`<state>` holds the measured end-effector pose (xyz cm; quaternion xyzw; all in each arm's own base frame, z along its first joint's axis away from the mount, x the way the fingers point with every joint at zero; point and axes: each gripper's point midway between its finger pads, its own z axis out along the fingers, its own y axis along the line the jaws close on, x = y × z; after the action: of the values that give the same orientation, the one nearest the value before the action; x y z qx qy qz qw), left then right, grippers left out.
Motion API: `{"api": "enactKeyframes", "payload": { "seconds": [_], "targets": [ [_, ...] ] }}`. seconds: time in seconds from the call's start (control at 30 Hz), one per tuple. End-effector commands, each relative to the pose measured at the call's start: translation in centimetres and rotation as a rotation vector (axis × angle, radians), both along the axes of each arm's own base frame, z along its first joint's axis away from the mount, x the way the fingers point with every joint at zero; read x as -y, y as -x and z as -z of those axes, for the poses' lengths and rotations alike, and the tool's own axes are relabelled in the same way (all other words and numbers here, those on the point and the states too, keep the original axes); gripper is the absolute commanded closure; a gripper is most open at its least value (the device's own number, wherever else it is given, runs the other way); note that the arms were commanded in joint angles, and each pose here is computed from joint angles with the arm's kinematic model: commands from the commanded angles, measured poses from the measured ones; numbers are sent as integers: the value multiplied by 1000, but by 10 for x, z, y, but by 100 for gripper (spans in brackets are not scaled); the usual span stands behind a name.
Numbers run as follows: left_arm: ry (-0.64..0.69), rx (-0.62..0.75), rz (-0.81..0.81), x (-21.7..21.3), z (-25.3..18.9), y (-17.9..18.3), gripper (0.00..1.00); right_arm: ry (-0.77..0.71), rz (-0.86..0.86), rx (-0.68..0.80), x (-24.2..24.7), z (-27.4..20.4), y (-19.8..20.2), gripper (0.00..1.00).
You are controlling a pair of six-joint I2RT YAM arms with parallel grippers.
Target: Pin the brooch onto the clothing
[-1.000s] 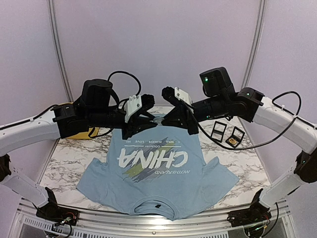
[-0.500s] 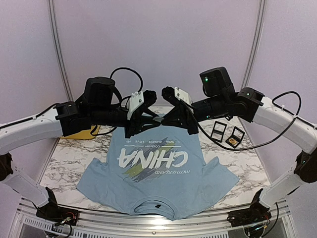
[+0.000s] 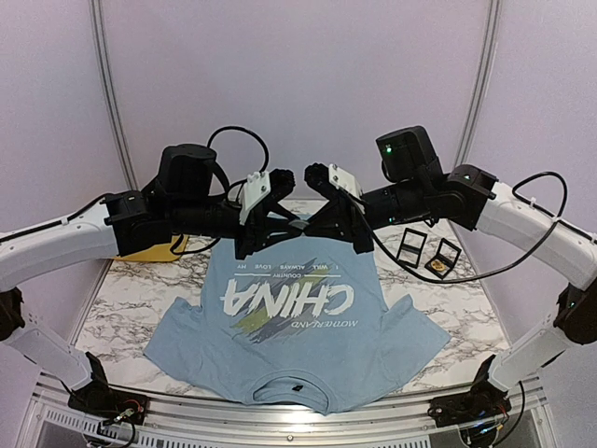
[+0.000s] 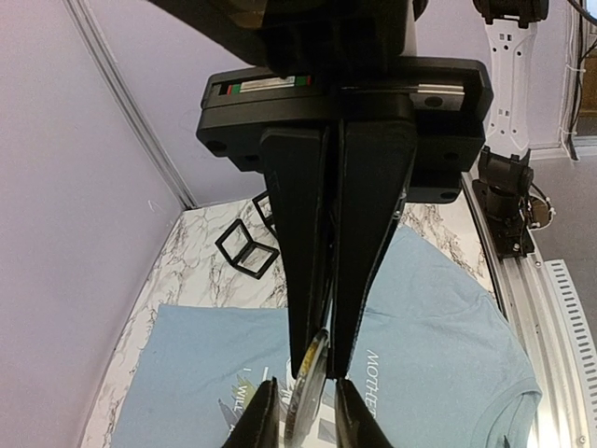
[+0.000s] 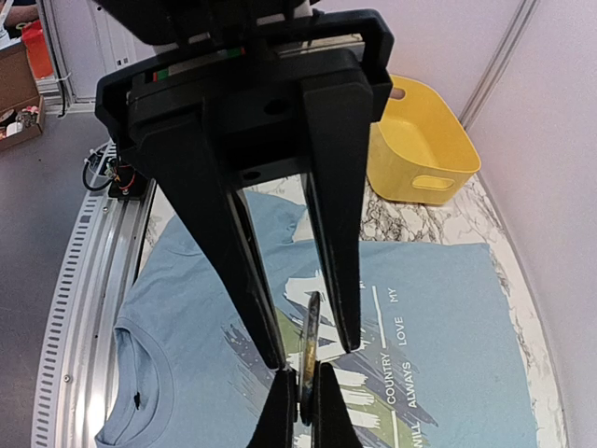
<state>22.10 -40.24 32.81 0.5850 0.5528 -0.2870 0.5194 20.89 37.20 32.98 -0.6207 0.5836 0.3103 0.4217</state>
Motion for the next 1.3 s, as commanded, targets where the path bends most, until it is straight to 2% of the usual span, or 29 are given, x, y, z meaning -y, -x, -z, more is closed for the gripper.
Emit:
{"api": "enactKeyframes", "payload": {
  "seconds": [0.0, 0.37, 0.8, 1.07, 1.2, 1.27],
  "targets": [
    [60, 40, 1, -2, -27, 0, 75, -28, -24, 26, -3, -15, 5, 100],
    [78, 43, 11, -5, -34, 3, 70, -34, -23, 30, -2, -16, 6, 100],
    [79, 22, 80, -4, -34, 13, 70, -33, -13, 34, 0, -16, 6, 100],
    [70, 19, 71, -2, -32, 11, 90, -26, -15, 30, 1, -13, 6, 100],
    [57, 16, 57, -2, -28, 7, 94, -33, -14, 34, 1, -15, 7, 100],
    [48, 11, 57, -2, -25, 7, 100, -40, -13, 37, 1, -17, 6, 100]
  ]
}}
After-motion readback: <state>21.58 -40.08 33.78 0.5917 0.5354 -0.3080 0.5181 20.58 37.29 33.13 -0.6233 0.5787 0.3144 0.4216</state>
